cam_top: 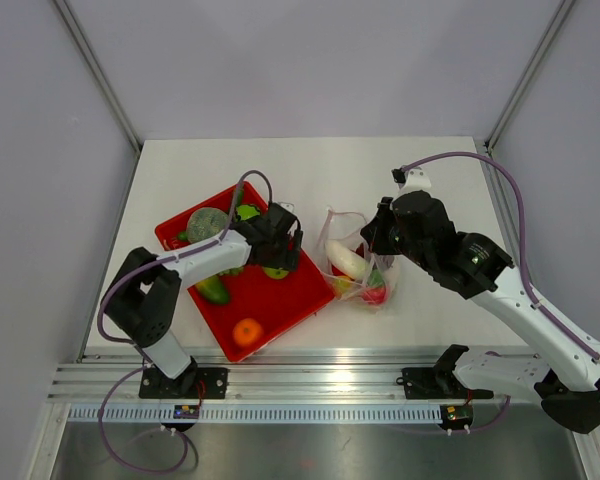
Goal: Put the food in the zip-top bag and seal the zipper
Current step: Pick up the fake fruit from the bin, then place the fake fruit in the zipper food storage bag.
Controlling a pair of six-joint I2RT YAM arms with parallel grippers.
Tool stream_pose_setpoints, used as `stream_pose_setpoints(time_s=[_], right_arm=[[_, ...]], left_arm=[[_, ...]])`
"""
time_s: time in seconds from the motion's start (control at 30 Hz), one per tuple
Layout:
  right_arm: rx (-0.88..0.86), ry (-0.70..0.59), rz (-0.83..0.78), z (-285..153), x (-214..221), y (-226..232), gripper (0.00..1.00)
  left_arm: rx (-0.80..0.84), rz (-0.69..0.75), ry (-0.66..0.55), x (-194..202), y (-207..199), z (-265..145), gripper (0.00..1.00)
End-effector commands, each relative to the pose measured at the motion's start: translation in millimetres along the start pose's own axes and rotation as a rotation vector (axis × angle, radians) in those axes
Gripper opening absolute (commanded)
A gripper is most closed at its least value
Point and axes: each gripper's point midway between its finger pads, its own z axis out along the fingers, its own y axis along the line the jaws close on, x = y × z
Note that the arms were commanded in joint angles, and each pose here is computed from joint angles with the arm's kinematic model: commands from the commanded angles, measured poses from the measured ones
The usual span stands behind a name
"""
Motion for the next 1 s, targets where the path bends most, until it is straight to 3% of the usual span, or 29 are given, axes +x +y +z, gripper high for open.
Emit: stream_pose_setpoints(time_s=[0.0,0.27,0.53,0.73,0.97], right_arm=[[-0.037,-0.028,0.022,-6,-10,8,0.00],[-0.048,-0.018,0.024,-3,-8,12,0.00],[-0.076,-0.011,0.034,3,-9,21,0.00],[-0.098,-0.010,0.039,4,-11,27,0.00],[-0.107,-0.021,0.061,3,-15,30,0.00]], left_arm=[[0.015,-0.037,-0.133,-38,-1,-43,0.59],[0.130,-0.069,-0.276,-80,-7,-149,0.53],[0.560,-0.086,-0.398,-111,-65,-264,0.51],[0.903,-0.083,-0.384,-102,-114,-299,0.51],[0.928,-0.063,-0.301,-89,-144,-274,0.51]])
